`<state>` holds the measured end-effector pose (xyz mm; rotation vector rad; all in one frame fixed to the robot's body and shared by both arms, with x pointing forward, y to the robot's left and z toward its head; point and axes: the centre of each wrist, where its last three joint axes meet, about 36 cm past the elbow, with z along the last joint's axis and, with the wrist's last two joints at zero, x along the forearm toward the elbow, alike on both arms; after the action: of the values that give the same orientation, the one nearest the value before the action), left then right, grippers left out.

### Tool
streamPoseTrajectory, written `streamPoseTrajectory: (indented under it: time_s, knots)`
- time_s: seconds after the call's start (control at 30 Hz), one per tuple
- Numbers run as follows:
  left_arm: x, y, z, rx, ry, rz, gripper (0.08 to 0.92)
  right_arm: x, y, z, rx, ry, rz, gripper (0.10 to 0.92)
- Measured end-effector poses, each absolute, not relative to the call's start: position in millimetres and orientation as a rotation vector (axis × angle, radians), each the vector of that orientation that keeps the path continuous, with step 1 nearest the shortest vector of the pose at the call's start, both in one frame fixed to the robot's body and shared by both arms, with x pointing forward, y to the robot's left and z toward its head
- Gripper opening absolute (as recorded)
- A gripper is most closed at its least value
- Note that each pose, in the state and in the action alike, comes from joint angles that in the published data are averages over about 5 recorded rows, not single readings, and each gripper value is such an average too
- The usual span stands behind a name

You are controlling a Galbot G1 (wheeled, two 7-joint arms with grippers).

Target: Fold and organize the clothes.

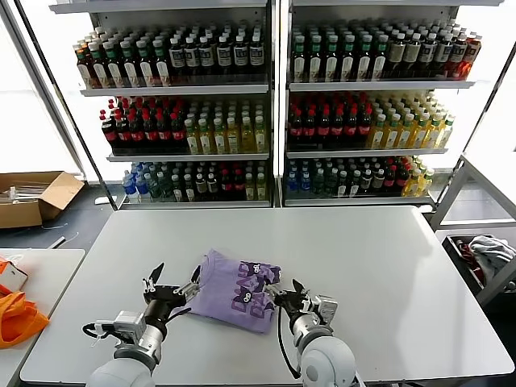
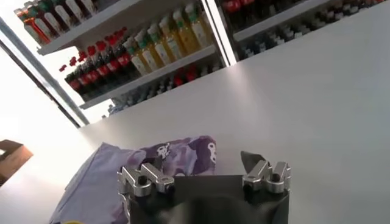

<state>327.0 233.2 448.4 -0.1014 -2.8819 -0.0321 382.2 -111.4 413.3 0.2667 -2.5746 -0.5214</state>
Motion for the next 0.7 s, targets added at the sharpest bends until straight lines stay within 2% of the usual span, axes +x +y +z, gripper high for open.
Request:
streamPoseTrajectory:
  time_s: [0.3, 0.7]
  knots:
    - [319, 243, 445, -0.028, -2.870, -0.067, 0.823, 393, -98, 399, 0.255, -2.504, -0.544, 0.669]
    - [314, 242, 442, -0.001, -2.859, -0.074, 0.823, 385, -99, 391, 0.250, -2.509, -0.521, 0.326]
